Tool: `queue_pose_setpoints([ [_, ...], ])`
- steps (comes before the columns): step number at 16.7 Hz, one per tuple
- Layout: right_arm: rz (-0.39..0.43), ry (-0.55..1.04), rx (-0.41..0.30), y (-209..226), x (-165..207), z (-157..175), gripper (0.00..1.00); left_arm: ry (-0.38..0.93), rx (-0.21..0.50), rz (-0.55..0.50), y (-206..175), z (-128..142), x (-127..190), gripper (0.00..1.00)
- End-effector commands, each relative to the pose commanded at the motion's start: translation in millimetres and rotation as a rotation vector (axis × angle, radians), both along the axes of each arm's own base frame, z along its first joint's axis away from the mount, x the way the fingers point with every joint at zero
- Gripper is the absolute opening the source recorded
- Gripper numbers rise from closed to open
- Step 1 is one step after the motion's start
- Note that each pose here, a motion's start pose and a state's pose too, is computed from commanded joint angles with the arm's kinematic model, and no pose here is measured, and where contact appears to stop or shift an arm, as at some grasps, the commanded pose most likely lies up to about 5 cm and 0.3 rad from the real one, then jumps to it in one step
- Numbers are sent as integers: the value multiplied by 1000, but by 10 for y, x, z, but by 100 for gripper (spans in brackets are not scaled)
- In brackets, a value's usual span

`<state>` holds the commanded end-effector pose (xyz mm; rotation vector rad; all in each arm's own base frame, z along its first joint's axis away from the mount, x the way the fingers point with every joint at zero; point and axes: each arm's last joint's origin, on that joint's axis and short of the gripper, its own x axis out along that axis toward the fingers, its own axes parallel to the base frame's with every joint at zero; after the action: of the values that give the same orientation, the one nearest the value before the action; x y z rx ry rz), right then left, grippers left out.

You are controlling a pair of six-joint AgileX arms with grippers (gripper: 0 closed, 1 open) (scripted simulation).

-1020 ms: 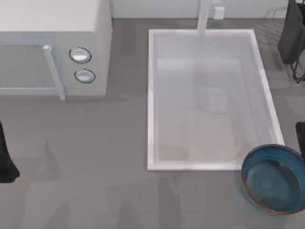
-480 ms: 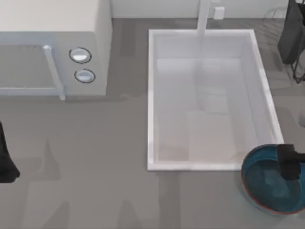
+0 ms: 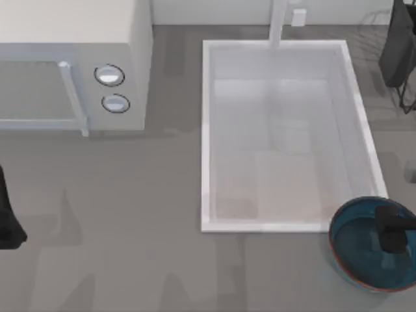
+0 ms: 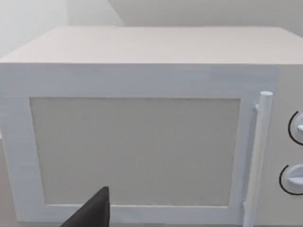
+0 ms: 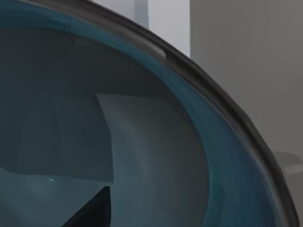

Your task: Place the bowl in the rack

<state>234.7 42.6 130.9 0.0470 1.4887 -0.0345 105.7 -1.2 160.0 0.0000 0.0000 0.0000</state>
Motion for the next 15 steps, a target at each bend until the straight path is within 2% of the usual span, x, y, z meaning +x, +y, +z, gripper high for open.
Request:
queue_pose_setpoints([
  [12,0,0,0,0,0,0,2,0,0,0,0,0,0,100],
  [15,0,0,0,0,0,0,0,0,0,0,0,0,0,100],
])
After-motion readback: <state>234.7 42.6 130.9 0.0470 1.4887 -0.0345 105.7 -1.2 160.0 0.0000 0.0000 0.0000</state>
